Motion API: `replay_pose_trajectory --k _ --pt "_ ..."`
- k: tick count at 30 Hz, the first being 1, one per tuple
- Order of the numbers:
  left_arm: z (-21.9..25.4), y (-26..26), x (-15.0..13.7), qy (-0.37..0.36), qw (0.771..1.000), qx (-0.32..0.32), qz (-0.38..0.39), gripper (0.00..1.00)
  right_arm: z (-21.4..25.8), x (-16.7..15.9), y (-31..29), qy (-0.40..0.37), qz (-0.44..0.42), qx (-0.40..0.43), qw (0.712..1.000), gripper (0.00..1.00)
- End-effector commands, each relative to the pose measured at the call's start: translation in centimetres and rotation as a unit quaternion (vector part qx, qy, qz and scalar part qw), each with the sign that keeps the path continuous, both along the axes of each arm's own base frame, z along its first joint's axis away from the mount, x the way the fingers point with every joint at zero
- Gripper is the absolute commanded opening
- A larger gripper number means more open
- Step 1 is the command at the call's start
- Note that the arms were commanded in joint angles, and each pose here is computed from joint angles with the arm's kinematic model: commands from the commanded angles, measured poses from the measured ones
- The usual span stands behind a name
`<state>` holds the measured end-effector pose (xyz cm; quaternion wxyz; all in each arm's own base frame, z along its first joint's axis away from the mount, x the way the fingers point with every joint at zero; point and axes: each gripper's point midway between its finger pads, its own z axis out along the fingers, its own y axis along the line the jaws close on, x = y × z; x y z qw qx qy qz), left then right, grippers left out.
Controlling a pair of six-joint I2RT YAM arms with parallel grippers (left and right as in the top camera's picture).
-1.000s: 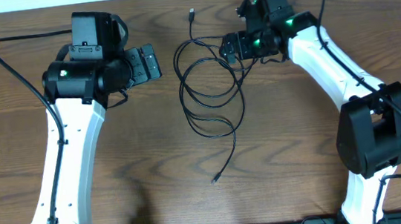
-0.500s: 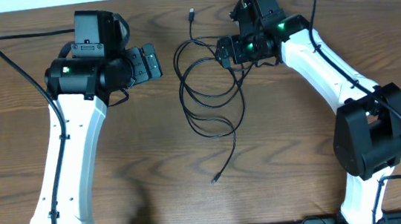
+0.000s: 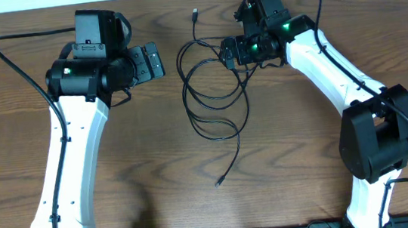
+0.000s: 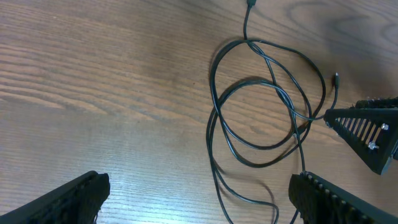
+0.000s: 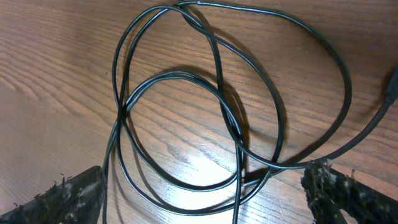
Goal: Untangle cables
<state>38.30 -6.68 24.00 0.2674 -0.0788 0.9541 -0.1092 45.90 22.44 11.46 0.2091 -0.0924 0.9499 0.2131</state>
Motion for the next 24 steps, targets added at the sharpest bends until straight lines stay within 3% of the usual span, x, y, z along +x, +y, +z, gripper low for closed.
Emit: replay_pose_trajectory --k 1,24 --pt "-0.68 0.02 0.0 0.008 1.0 0.007 -0.007 0.98 1.54 0.48 -0.05 -0.015 -0.006 0.006 1.0 0.99" --pt "-0.58 0.0 0.15 0.005 1.0 0.005 -0.005 0.98 1.5 0.51 -0.26 -0.014 -0.008 0.005 1.0 0.99"
